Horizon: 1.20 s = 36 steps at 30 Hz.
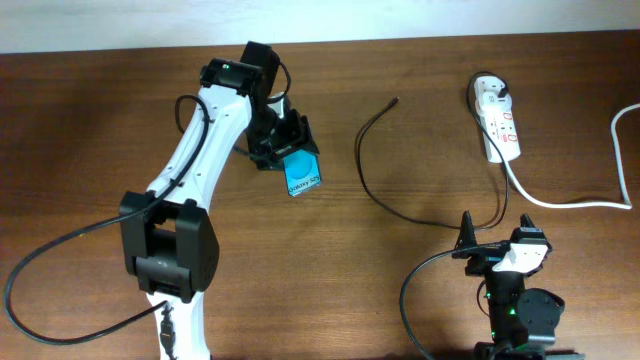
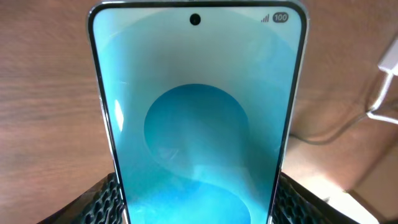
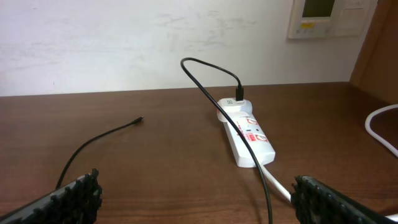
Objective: Plug charger to phone and switch on socket
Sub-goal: 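Raise the phone upright with the left gripper, screen facing forward, then move the right gripper toward the phone held by the left gripper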
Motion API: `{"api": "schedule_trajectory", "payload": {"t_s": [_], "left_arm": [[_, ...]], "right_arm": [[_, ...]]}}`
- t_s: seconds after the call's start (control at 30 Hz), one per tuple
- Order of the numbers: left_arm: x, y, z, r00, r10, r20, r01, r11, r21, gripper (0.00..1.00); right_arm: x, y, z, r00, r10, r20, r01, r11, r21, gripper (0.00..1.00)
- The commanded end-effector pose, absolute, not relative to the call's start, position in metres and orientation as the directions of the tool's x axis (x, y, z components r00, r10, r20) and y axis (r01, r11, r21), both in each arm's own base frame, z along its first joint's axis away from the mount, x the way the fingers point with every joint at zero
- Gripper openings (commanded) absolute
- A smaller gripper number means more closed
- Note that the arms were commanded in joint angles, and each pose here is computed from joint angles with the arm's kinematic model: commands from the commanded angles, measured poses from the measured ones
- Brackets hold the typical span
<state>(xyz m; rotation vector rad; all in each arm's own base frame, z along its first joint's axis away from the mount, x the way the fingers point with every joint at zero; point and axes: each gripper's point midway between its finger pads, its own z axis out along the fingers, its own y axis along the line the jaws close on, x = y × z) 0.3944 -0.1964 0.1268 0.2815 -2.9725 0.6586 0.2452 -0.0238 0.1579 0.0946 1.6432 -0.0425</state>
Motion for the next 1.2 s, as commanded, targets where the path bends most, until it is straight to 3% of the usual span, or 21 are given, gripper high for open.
{"api": "schedule_trajectory", "payload": {"t_s": [0.0,0.23,0.3,0.4,0.57,0.93,1.1,1.17], "left_arm": [[0.411,-0.180,0.142,-0.973,-0.229,0.014,-0.219,0.909,-0.356,0.34],[0.430,-0.156,0.137,-0.952,-0.289,-0.100,-0.259,0.935,-0.240,0.34],[0.433,-0.157,0.138,-0.951,-0.290,-0.109,-0.257,0.935,-0.246,0.34],[0.434,-0.157,0.138,-0.950,-0.293,-0.112,-0.259,0.933,-0.249,0.34],[0.430,-0.156,0.156,-0.947,-0.290,-0.139,-0.246,0.932,-0.265,0.34],[0.411,-0.150,0.203,-0.936,-0.293,-0.195,-0.228,0.927,-0.299,0.31],[0.403,-0.148,0.204,-0.940,-0.292,-0.174,-0.235,0.929,-0.286,0.32],[0.403,-0.148,0.204,-0.940,-0.292,-0.175,-0.235,0.929,-0.286,0.33]], "right_arm": [[0.245,-0.024,0.156,-0.074,0.044,-0.996,0.091,0.995,0.037,0.98],[0.245,-0.023,0.159,-0.061,0.043,-0.997,0.086,0.996,0.037,0.98],[0.246,0.000,0.159,-0.073,0.138,-0.988,-0.043,0.989,0.141,0.98],[0.239,0.040,0.164,-0.178,0.472,-0.864,-0.226,0.835,0.502,0.98],[0.209,0.098,0.162,-0.373,0.407,-0.834,-0.499,0.670,0.550,0.98],[0.193,0.088,0.211,-0.407,0.389,-0.827,-0.394,0.742,0.543,0.98],[0.188,0.077,0.231,-0.552,0.290,-0.782,-0.271,0.824,0.497,0.98],[0.189,0.071,0.240,-0.644,0.308,-0.700,-0.169,0.836,0.523,0.98]]}}
